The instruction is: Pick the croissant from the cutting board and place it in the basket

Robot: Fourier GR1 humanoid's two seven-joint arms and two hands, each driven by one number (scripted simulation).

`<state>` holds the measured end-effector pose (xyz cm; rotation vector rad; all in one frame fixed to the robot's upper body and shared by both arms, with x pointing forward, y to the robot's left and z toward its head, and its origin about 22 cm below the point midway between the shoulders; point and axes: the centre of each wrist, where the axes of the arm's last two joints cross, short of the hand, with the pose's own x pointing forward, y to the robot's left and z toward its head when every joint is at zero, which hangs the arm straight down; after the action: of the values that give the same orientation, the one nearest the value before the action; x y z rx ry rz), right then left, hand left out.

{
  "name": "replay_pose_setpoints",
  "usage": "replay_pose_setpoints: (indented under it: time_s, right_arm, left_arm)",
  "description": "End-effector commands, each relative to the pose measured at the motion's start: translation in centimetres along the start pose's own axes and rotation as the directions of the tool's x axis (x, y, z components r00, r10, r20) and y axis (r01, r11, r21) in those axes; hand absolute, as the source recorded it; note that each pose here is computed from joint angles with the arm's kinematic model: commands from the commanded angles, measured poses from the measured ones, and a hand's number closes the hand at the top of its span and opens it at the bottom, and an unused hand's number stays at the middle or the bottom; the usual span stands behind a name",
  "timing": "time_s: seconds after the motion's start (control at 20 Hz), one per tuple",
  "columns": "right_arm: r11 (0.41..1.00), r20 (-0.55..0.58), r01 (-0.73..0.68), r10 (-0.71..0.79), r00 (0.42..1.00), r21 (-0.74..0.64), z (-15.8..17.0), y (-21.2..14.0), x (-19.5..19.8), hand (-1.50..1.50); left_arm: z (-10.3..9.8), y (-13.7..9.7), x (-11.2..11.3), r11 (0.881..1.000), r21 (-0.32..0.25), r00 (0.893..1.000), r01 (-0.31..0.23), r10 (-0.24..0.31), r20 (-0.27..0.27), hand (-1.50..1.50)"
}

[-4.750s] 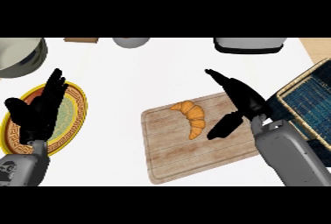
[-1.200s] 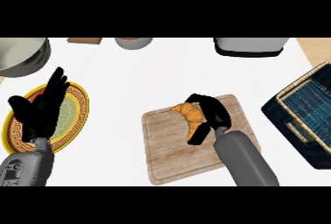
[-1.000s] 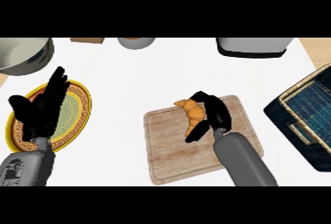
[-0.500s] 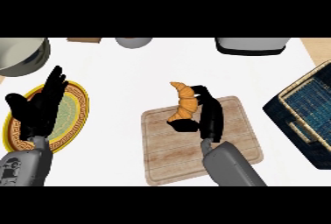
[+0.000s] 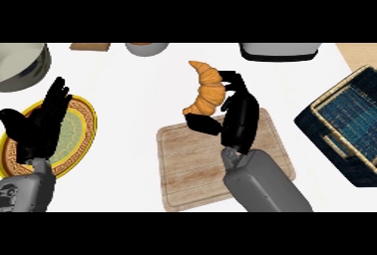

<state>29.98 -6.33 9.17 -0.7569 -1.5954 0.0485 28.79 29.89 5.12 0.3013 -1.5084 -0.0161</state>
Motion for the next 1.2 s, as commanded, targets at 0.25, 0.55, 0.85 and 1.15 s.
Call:
replay_pose_setpoints:
  time_s: [0.25, 0.55, 0.85, 1.15]
  right_arm:
    - [0.973, -0.07, 0.031, -0.049, 0.996, -0.228, -5.0, -6.3, 8.1, 1.5]
    - [0.941, -0.084, -0.009, -0.02, 0.996, -0.339, -9.2, -10.1, 8.9, 1.5]
    - [0.923, -0.139, -0.089, 0.039, 0.99, -0.375, -13.4, -12.5, 9.7, 1.5]
    - [0.908, -0.206, -0.248, 0.186, 0.961, -0.337, -15.6, -13.7, 9.0, 1.5]
  left_arm:
    - [1.0, 0.1, -0.5, 1.0, -0.013, 1.0, -0.004, 0.004, -0.006, 0.0]
    - [-0.5, -3.2, 0.7, 1.0, -0.021, 1.0, -0.013, 0.014, 0.016, 0.0]
    - [0.7, -0.5, -0.4, 1.0, -0.031, 1.0, -0.007, 0.006, -0.006, 0.0]
    - [0.0, -2.0, 0.6, 1.0, -0.024, 1.0, -0.004, 0.004, 0.011, 0.0]
